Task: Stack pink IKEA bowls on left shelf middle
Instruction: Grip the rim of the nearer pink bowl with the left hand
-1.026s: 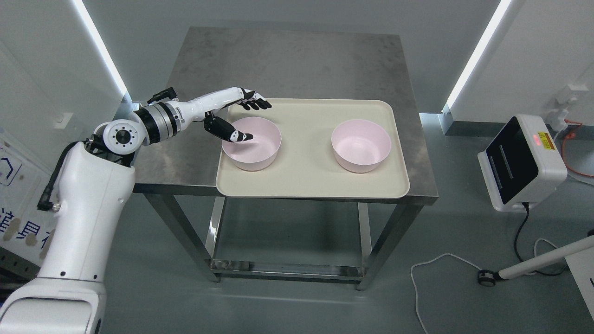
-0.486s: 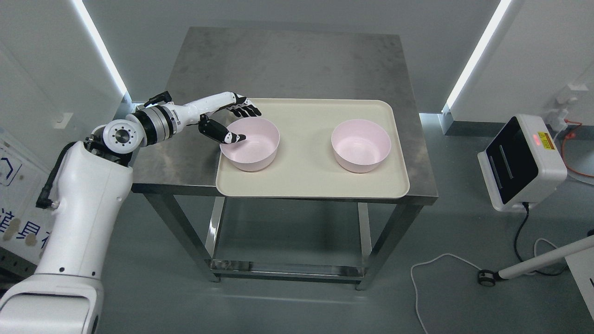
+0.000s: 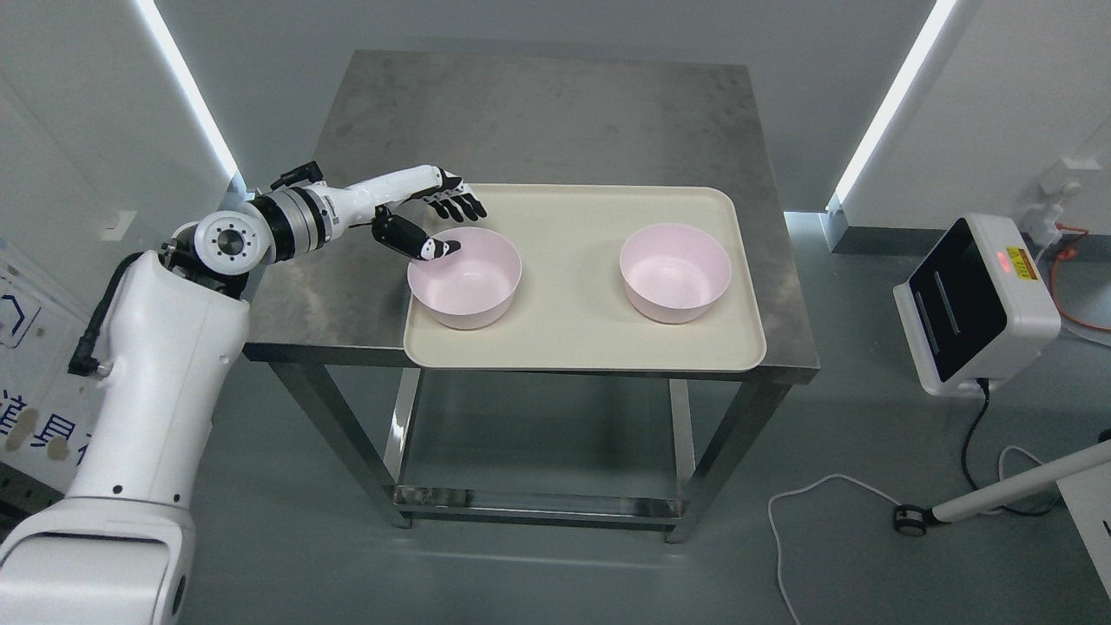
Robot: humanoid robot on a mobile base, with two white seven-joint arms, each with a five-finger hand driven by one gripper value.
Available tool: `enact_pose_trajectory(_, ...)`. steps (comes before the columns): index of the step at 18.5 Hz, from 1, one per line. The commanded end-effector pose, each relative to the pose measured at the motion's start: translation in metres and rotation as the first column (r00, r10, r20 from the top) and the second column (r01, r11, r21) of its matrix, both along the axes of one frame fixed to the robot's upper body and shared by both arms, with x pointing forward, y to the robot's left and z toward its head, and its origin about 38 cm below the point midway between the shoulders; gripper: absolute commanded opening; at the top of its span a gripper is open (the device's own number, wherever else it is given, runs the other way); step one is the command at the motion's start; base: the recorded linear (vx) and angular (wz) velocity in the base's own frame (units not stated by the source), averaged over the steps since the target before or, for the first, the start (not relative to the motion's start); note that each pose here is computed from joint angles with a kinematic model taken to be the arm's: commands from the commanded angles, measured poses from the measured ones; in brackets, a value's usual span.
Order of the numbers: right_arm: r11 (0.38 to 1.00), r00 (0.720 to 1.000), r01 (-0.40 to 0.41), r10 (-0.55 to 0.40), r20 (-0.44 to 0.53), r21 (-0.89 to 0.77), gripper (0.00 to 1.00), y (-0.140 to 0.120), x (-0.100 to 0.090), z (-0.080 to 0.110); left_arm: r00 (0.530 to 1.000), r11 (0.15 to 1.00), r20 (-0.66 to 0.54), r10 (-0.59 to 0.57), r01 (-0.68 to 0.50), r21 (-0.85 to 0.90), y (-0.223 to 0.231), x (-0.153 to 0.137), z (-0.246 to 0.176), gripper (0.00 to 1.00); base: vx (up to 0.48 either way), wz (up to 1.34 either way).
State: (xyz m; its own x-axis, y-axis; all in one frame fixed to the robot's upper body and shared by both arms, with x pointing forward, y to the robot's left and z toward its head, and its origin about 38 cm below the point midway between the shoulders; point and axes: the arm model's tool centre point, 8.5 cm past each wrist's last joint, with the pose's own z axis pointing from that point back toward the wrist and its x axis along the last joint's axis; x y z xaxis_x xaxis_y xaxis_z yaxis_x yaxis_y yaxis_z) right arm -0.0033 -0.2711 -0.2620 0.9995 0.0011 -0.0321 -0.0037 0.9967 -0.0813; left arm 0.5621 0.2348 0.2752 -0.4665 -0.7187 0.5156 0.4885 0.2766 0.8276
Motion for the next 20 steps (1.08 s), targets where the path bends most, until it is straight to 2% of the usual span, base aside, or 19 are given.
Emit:
enact_pose_trajectory(1,1.0,1.0,0.015,-0.015,0.004,-0.017,1.0,-0.011,-0.007,0.001,0.999,0.999,-0.002,-0.033,0.033,0.02,0.002,-0.001,-0.001,0.4,0.0,0.0)
enact_pose_trajectory(9,1.0,1.0,0.014,-0.014,0.004,-0.017,1.0,-0.011,-0.007,0.001,0.999,0.997,0.011,-0.053,0.052,0.055,0.028,-0.008,0.011,0.38,0.0,0.0)
enact_pose_trajectory(14,1.0,1.0,0.014,-0.014,0.003,-0.017,1.0,-0.011,-0.008,0.001,0.998,0.996,0.005,-0.062,0.061,0.062,0.024,-0.009,0.008,0.27,0.0,0.0)
enact_pose_trajectory(17,1.0,1.0,0.015,-0.015,0.004,-0.017,1.0,-0.011,-0.007,0.001,0.997,0.994,0.014,-0.082,0.081,0.069,0.02,-0.01,0.006,0.12,0.0,0.0)
enact_pose_trajectory(20,1.0,1.0,0.016,-0.015,0.003,-0.017,1.0,-0.011,-0.008,0.001,0.994,0.991,0.026,-0.109,0.107,0.075,0.016,-0.011,0.003,0.08,0.0,0.0)
